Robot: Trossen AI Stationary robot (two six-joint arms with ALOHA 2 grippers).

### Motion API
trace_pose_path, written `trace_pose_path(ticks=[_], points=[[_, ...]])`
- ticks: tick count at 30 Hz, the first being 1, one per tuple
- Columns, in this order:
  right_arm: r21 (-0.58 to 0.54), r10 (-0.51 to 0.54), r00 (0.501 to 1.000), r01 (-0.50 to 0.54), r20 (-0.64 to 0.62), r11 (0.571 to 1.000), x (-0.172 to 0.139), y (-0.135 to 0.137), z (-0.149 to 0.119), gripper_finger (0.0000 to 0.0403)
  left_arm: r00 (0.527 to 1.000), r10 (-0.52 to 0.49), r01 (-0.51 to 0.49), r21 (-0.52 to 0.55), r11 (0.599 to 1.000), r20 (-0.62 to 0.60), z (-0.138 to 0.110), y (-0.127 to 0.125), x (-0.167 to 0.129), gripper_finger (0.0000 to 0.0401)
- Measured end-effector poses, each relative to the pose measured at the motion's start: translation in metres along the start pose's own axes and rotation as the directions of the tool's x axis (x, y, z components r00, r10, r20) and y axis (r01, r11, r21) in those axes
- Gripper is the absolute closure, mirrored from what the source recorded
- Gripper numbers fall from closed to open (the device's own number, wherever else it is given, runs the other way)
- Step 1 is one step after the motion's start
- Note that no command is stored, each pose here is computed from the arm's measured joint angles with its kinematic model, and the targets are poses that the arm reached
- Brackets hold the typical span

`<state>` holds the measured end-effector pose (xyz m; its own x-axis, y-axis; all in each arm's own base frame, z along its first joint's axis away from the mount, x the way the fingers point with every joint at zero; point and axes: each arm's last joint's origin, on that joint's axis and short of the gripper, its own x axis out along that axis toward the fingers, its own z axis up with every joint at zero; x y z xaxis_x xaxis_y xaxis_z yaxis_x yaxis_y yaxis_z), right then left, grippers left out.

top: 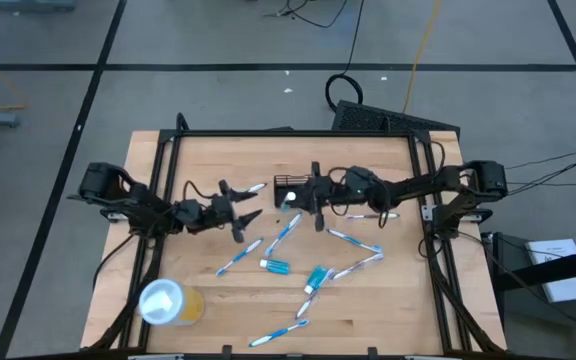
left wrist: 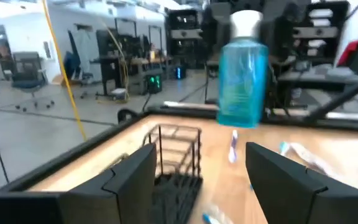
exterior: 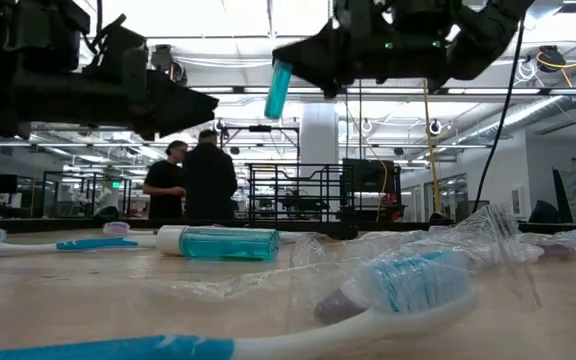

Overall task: Pick & Place toothbrushing station
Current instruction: Put the blue mouthwash bottle into the black organizer

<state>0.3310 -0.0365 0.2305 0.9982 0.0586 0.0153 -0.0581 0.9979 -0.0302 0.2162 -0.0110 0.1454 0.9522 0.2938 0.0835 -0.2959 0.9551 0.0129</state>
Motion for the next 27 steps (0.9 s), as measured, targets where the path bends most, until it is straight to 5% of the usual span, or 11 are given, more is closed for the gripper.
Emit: trace_pose_path(ticks=[14,27], points=[[-0.064,-0.186,0.958,0.176,-0.217,0.982,0.009,-0.034,0.009,0.0313,0.996,-0.011,0.009,-0.021,1.000,-0.085,-0.009,-0.002,-0.001,0.0150],[-0.050,-0.251,0.932,0.246,-0.261,0.968,0.002,-0.052,0.003,0.0313,0.995,-0.012,0.011,-0.011,1.000,-0.096,-0.010,-0.002,-0.002,0.0150]])
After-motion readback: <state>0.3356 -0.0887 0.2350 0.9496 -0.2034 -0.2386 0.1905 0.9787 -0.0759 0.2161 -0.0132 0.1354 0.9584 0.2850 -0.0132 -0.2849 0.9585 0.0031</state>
